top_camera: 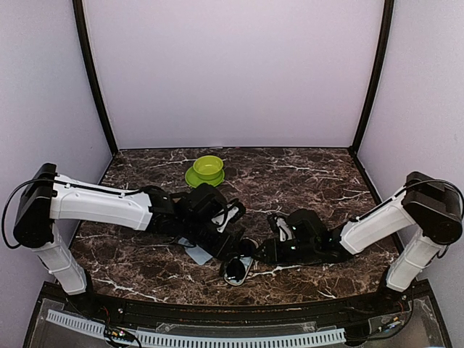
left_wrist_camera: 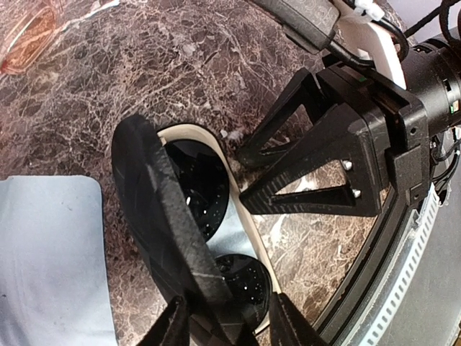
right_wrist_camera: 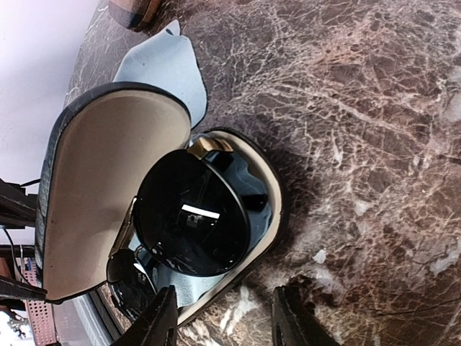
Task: Organize the sunglasses
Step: Close the case with sunglasses at the corner of the board.
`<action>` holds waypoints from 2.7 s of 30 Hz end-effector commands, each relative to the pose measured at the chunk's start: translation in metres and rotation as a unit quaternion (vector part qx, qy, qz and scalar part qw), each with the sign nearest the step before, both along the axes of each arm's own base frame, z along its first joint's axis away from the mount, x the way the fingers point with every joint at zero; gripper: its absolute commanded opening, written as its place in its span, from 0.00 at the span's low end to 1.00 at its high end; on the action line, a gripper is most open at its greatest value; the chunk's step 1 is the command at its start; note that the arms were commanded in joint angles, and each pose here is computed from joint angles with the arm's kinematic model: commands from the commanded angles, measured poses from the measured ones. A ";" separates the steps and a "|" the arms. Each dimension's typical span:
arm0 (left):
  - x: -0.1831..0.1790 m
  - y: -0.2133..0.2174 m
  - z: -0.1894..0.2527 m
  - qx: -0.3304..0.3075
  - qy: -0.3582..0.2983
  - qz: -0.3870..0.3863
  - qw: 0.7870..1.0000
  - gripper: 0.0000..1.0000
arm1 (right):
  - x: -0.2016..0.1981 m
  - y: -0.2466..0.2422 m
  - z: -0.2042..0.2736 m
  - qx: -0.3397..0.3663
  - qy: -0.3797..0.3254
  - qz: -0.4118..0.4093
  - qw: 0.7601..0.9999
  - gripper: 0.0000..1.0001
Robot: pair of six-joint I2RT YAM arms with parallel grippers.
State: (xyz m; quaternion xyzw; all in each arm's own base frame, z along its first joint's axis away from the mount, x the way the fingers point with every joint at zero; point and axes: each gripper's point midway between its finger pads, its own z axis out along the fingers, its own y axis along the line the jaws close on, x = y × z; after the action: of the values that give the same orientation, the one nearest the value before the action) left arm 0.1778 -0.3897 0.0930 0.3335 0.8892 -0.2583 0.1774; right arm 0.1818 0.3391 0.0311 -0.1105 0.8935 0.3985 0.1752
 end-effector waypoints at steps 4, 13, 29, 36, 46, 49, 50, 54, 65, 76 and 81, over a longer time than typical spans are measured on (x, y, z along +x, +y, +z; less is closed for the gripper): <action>0.003 -0.003 0.006 0.017 -0.029 -0.013 0.999 0.43 | -0.003 -0.003 0.011 0.005 -0.010 0.005 1.000 0.48; 0.005 -0.005 0.002 0.034 -0.041 -0.013 0.999 0.44 | 0.007 -0.011 0.017 0.003 -0.016 -0.001 1.000 0.44; 0.007 -0.007 0.002 0.048 -0.056 -0.024 0.997 0.44 | 0.044 -0.014 0.012 -0.011 -0.016 0.010 1.000 0.33; 0.008 -0.007 0.003 0.048 -0.058 -0.026 0.997 0.44 | 0.054 -0.010 0.007 -0.038 -0.025 0.020 0.999 0.27; 0.007 -0.007 0.004 0.047 -0.057 -0.025 0.997 0.44 | 0.054 -0.008 -0.001 -0.051 -0.023 0.033 0.998 0.21; 0.007 -0.008 0.004 0.047 -0.057 -0.026 0.997 0.44 | 0.054 -0.006 -0.001 -0.049 -0.021 0.035 0.998 0.20; 0.007 -0.007 0.004 0.047 -0.057 -0.026 0.997 0.44 | 0.054 -0.006 -0.001 -0.048 -0.021 0.035 0.998 0.19; 0.007 -0.008 0.004 0.047 -0.057 -0.025 0.997 0.44 | 0.054 -0.004 -0.001 -0.046 -0.020 0.037 0.998 0.19; 0.006 -0.009 0.003 0.045 -0.055 -0.027 0.997 0.44 | 0.056 0.001 0.000 -0.040 -0.015 0.039 0.998 0.17; 0.005 -0.010 0.002 0.046 -0.056 -0.031 0.997 0.44 | 0.054 0.009 0.001 -0.038 -0.012 0.049 0.998 0.15; 0.006 -0.011 0.004 0.043 -0.058 -0.033 0.997 0.43 | 0.053 0.007 -0.001 -0.047 -0.013 0.047 0.998 0.14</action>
State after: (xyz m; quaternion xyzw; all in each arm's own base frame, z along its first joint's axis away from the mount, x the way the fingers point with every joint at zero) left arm 0.1839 -0.3950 0.0888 0.3768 0.8822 -0.1997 0.1999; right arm 0.2322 0.3402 0.0255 -0.1605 0.9051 0.3611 0.1568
